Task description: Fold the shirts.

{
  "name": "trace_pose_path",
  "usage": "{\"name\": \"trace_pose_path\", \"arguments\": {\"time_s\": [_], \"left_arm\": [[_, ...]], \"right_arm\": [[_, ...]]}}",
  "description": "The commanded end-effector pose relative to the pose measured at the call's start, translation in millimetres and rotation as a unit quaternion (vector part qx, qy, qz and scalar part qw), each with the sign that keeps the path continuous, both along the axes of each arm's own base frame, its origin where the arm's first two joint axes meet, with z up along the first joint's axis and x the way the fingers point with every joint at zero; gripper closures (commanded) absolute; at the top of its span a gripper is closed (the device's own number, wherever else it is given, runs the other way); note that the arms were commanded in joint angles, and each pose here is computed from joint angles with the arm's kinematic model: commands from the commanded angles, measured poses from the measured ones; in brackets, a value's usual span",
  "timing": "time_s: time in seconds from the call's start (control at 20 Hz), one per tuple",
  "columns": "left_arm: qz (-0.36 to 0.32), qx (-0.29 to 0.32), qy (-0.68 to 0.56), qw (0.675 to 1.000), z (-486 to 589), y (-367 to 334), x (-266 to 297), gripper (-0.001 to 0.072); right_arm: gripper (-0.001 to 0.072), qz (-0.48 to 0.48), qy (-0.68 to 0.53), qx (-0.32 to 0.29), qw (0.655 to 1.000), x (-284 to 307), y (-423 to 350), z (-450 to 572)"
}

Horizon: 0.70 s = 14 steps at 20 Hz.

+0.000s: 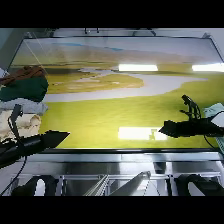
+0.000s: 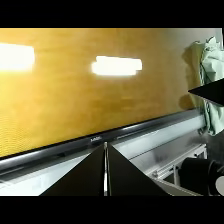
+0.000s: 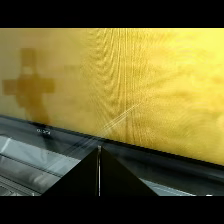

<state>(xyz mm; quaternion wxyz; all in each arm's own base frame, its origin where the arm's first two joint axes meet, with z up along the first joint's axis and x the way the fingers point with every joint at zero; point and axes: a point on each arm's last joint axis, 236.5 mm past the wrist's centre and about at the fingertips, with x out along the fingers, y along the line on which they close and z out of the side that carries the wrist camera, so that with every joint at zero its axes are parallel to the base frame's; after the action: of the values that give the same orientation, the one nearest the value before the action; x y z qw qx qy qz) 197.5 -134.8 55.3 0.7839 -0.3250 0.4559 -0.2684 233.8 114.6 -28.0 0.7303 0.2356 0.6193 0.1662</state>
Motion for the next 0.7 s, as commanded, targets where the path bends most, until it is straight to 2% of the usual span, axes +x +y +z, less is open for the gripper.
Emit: {"name": "trace_pose_path", "arguments": {"time_s": [0.0, 0.25, 0.4, 0.5, 0.55, 0.6, 0.65], "left_arm": [[-0.005, -0.012, 0.031, 0.999, -9, 0, 1, 0.0684], [-0.009, 0.001, 0.034, 0.999, -15, 11, 21, 0.0685], [0.024, 0.074, -0.023, 0.997, 22, 51, 80, 0.0676], [0.062, 0.147, -0.057, 0.986, 52, 98, 129, 0.0261], [0.088, 0.179, -0.076, 0.977, 70, 127, 158, 0.002], [0.111, 0.206, -0.094, 0.968, 87, 155, 189, -0.0013], [0.127, 0.231, -0.108, 0.959, 99, 182, 217, -0.0013]], "right_arm": [[0.0696, 0.0, 0.0, 0.0, 1.0, 0, 0, 0], [0.0696, 0.0, -0.001, 0.0, 1.0, 0, 0, 0], [0.0696, 0.0, -0.001, 0.0, 1.0, 0, 0, 0], [0.0696, 0.0, -0.001, 0.0, 1.0, 0, 0, 0], [0.0696, 0.0, 0.0, 0.0, 1.0, 0, 0, 0], [0.0696, 0.0, 0.0, 0.0, 1.0, 0, 0, 0], [0.0697, 0.0, 0.0, 0.0, 1.0, 0, 0, 0]]}}
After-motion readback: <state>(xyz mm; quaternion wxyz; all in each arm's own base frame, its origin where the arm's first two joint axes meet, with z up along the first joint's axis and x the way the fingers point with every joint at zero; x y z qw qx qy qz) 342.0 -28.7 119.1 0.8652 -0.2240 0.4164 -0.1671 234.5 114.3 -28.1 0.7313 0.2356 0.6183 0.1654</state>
